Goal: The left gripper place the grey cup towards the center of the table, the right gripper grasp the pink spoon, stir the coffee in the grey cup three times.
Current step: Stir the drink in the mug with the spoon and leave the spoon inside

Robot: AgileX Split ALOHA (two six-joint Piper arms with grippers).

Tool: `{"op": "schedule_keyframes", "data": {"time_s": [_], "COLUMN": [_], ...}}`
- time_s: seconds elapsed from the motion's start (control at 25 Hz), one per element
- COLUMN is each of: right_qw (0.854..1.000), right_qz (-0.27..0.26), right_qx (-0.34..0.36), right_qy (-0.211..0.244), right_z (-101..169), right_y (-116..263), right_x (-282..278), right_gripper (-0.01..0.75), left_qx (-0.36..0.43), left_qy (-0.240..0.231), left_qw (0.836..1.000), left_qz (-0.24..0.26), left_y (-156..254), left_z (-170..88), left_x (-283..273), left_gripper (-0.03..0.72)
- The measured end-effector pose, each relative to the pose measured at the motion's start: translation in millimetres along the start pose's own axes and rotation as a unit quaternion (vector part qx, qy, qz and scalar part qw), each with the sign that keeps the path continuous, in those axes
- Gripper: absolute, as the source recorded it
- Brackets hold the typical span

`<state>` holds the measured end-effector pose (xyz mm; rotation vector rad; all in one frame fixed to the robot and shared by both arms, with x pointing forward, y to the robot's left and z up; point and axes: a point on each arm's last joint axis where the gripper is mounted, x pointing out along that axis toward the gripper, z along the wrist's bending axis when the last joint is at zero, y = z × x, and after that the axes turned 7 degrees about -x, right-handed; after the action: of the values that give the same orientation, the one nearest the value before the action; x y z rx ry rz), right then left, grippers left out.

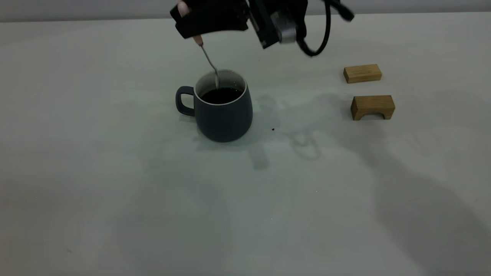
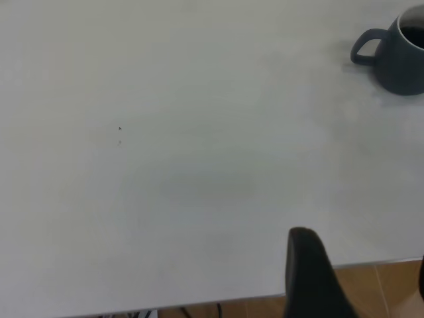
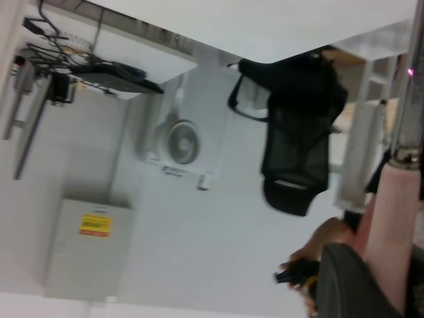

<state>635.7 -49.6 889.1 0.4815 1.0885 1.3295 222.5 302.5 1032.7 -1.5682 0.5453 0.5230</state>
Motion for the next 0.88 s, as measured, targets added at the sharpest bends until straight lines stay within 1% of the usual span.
{"op": "schedule_keyframes", "data": {"time_s": [0.12,0.28,0.4,0.56,0.76,0.88], "right_qw": [1.0,0.998,0.996,0.991,0.989,0.988], "right_qz": [0.002,0.002,-0.014,-0.014,-0.032,-0.04], "right_qx": [0.01,0.03,0.033,0.061,0.076,0.083], "right_qy": [-0.019,-0.06,-0.086,-0.119,-0.123,-0.126], "right_z": [-3.7,-7.4,-11.0,-16.2,-22.1,-24.0], "right_y": [-14.6,-35.2,-54.1,-73.4,-85.6,-94.4], "right_x": [4.4,9.9,10.4,9.6,12.3,3.4], "right_gripper": [0.136,0.136,0.136,0.136,0.136,0.136], "left_qx": [0.0,0.0,0.0,0.0,0.0,0.0], "left_qy": [0.0,0.0,0.0,0.0,0.0,0.0], "left_qw": [1.0,1.0,1.0,1.0,1.0,1.0], "left_qz": [0.0,0.0,0.0,0.0,0.0,0.0], "left_y": [0.0,0.0,0.0,0.0,0.0,0.0], "left_z": [0.0,0.0,0.0,0.0,0.0,0.0], "left_x": [0.0,0.0,0.0,0.0,0.0,0.0], "left_gripper": [0.461,0.461,0.461,0.461,0.461,0.461]}}
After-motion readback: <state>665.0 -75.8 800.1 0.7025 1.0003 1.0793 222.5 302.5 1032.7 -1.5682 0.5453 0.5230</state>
